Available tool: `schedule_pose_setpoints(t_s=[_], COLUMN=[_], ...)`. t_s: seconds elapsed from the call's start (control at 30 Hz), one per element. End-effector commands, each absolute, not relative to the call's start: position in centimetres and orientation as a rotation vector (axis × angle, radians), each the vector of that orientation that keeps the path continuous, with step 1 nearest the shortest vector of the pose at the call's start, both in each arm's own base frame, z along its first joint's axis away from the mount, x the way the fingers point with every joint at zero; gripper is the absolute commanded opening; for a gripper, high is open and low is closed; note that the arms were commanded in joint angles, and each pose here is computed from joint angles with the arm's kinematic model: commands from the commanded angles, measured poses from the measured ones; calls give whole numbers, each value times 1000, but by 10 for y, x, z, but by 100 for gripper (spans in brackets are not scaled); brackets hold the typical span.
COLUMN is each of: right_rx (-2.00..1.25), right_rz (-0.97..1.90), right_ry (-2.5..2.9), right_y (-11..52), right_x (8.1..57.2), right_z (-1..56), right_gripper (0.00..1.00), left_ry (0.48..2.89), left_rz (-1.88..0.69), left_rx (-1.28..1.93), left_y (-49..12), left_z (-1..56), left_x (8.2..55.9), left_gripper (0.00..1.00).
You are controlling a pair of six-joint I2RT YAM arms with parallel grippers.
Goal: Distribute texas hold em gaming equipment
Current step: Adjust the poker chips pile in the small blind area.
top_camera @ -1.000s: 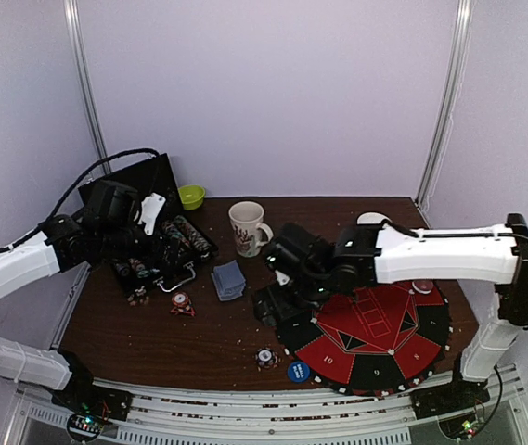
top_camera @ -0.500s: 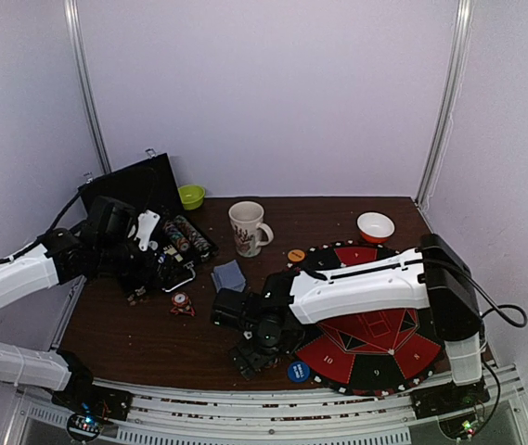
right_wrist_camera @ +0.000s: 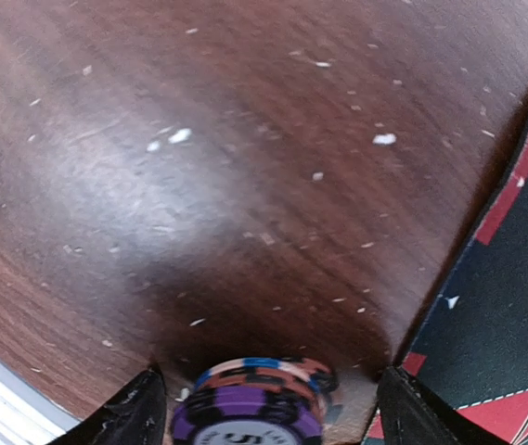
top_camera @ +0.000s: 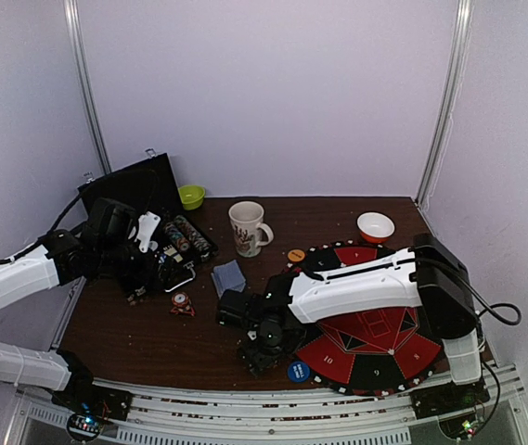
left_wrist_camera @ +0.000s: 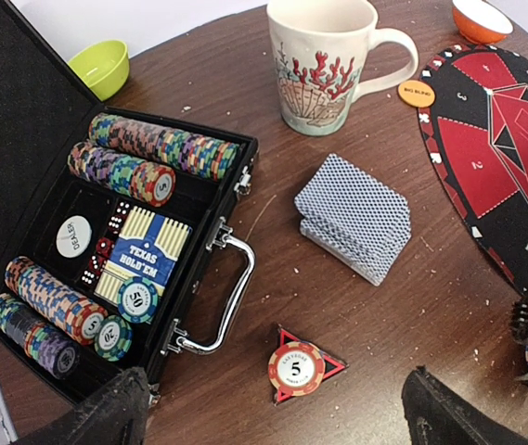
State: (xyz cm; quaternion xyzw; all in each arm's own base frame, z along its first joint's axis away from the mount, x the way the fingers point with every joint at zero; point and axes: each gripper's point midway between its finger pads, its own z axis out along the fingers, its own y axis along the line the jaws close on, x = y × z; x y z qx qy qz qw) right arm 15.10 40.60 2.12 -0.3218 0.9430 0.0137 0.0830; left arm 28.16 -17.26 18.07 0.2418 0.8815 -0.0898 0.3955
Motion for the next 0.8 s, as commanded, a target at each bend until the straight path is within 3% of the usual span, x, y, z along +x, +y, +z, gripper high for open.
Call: schedule_pose_setpoints(t_s=[0.0,0.33,0.77], right_rx=[-941,-950,-975], right_rz=[22,-36,-11], right_ry=[2837,2876,2868], right_y=[393,375,379], right_x=[156,147,143], right_z=[19,16,17], right_gripper=[78,58,50], left_ry=[2195,2196,2203], left_rz=[-222,-213,-222], left_rx=[604,617,616], left_y=[-173,-174,-175], left_z=[187,186,185], left_x=[288,289,289], left_gripper=[98,98,98])
